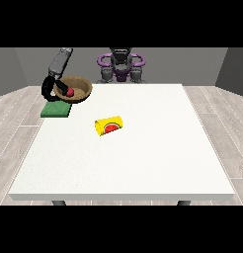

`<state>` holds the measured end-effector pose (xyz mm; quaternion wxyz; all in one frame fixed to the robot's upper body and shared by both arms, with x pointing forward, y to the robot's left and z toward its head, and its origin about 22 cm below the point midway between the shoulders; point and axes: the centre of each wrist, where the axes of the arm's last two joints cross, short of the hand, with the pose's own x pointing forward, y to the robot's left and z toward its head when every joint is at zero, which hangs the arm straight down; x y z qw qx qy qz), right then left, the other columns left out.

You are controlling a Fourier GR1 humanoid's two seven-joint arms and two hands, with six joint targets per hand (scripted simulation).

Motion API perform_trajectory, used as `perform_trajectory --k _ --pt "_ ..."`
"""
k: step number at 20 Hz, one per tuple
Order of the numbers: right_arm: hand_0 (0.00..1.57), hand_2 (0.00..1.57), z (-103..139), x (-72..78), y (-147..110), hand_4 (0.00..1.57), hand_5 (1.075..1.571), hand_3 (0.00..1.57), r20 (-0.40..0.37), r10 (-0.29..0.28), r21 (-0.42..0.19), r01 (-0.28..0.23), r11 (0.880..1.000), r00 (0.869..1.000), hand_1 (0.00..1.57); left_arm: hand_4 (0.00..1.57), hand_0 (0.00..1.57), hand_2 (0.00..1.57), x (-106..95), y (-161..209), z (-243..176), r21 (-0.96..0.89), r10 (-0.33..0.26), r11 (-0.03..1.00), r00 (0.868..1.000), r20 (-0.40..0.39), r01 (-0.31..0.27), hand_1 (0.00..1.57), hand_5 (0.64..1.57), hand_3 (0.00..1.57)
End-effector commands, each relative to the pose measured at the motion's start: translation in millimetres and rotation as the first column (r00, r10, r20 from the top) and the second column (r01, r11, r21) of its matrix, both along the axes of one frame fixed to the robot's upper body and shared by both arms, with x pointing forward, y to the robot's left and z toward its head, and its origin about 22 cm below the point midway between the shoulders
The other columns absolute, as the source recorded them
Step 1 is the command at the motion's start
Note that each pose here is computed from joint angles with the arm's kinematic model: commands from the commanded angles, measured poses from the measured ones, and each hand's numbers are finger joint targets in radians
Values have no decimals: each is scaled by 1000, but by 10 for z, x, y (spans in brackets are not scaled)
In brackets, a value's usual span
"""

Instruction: Pick the cup and pour the ball into the bowl, then pick the bowl and place it on the pad

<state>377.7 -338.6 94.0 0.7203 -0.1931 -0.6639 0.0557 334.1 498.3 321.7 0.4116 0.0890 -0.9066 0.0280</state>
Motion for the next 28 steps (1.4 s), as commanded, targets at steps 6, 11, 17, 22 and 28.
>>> perform_trajectory --k 6,11,17,22,28 --pt "1571 1571 60 -186 -984 1296 1537 1108 81 -69 90 61 994 994 1571 0 0 0 -109 -107 215 47 2 999 997 79 -6 0 1536 0" --pt "1571 1571 44 -128 -1023 1291 1551 701 138 -73 87 61 994 988 1571 158 0 0 -246 -184 595 59 -10 998 992 127 3 0 1532 0" --pt "1571 1571 323 -246 -1454 1282 1556 321 175 -100 63 91 994 979 1571 0 0 0 -370 -325 792 74 -55 996 985 162 43 0 1532 0" --pt "1571 1571 364 -308 -1571 1256 1559 705 126 -103 75 94 993 987 1571 0 0 0 -248 -340 515 44 -36 999 993 110 31 0 1529 0" --pt "1571 1571 599 -57 -1286 1240 1570 1301 52 -75 32 73 997 996 1571 0 0 0 -116 -254 321 37 -48 998 998 32 47 0 1535 0"
